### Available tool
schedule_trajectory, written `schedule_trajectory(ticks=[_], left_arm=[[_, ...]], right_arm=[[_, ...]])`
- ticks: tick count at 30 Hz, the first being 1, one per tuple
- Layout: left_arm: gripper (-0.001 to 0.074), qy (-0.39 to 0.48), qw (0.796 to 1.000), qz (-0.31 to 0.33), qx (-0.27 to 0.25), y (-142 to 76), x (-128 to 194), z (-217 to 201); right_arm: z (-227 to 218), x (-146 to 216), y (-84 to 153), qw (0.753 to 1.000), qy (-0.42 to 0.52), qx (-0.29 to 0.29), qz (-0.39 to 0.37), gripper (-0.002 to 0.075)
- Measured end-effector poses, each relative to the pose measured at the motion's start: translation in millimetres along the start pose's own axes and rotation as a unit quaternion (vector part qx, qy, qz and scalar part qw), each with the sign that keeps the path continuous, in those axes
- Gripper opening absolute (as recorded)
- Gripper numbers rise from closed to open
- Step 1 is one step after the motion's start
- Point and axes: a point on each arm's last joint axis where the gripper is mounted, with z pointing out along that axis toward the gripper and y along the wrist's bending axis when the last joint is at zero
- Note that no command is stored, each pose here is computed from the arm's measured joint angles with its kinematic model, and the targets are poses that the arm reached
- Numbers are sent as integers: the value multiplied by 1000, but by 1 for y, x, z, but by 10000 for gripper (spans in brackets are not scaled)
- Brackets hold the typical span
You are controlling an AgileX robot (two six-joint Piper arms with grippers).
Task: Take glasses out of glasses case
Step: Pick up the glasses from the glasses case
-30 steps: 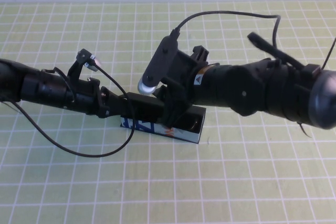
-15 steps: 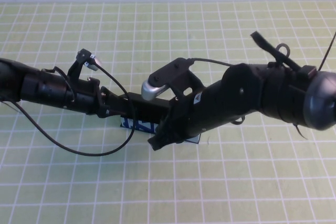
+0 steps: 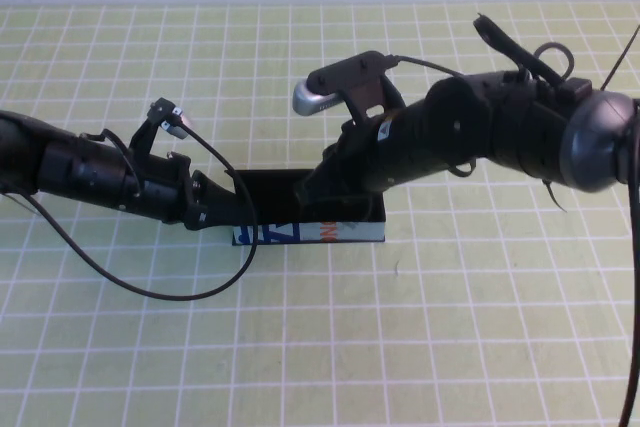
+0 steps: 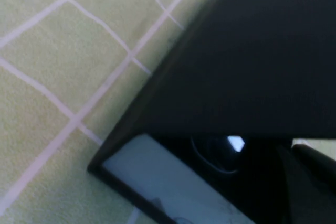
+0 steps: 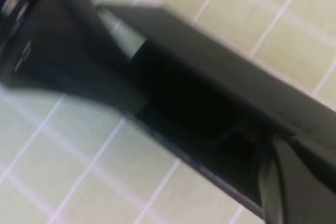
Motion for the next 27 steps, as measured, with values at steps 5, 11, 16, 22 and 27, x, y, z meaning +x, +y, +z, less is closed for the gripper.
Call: schedule_trajectory(ticks=[5,11,16,22,27], left_arm=[[-4,2,1000,0,3,0,0,0],[-4,8,1000,1,5,-1,1,0],[-4,10,1000,2,7,-1,2,0],[-4,11,1000,3,7,-1,2,0],[-4,11,1000,3,7,-1,2,0]], right_arm=[[15,-15,-17,1000,11,5,12,-16],[25,-27,-20,999,23,-8,25,-16],[19,-42,-17,999,0,-16,29,-16],[34,-46,-20,999,-3,-17,29,-17],[54,-46,-24,999,2,-16,31,-17]])
